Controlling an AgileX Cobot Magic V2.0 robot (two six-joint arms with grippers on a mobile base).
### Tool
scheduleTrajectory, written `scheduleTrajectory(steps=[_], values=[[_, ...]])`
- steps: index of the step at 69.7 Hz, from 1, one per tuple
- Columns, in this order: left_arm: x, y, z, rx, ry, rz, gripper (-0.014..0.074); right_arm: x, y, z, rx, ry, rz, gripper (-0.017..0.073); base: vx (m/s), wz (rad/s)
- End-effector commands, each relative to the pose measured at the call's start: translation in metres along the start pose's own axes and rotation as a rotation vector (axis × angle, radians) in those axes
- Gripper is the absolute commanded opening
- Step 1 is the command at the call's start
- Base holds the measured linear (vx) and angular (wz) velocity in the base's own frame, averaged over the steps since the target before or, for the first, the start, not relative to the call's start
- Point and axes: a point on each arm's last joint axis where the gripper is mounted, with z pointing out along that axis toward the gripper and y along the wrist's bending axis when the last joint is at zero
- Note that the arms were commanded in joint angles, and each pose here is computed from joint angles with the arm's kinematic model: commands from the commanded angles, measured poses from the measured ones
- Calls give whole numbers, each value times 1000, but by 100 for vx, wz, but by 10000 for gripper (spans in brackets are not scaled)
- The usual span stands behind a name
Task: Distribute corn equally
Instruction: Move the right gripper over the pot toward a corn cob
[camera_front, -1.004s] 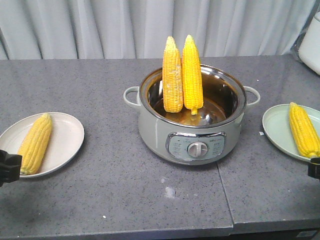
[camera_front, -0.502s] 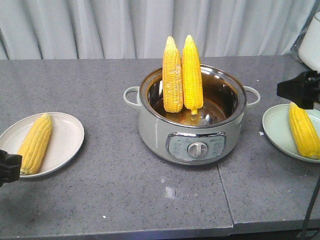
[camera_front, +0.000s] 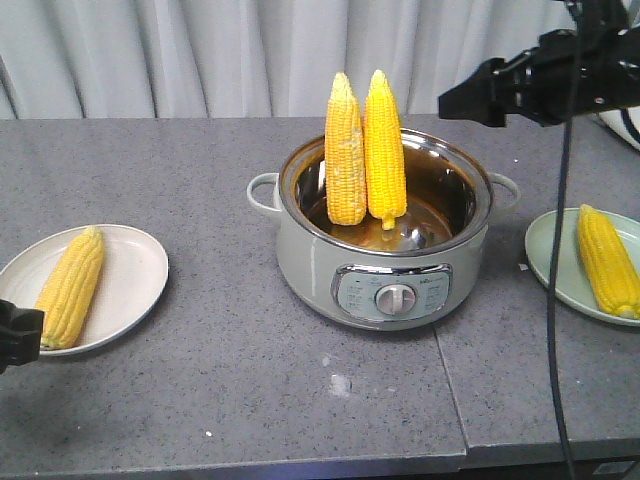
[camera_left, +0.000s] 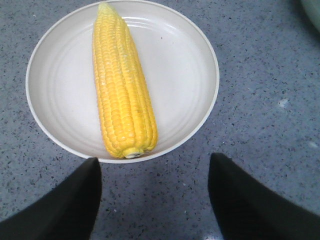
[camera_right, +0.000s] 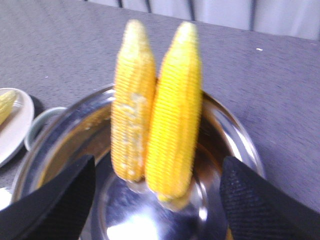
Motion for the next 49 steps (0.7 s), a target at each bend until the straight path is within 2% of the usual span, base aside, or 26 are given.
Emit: scheduleTrajectory(steps=[1,10,17,32,49], values=[[-12,-2,-9,12,-93,-10,472,-29,18,-3,8,-75,-32,462,0,0],[-12,-2,-9,12,-93,-10,472,-39,25,23,48,-23,-60,462,0,0],[-12,-2,-9,12,-93,-10,472,-40,24,40,87,15,-49,462,0,0],[-12,-2,-9,12,-93,-10,472,-37,12,65,87,56,39,462,0,0],[-12,-2,-9,12,-93,-10,472,-30,3,85,83,90,63,442,0,0]])
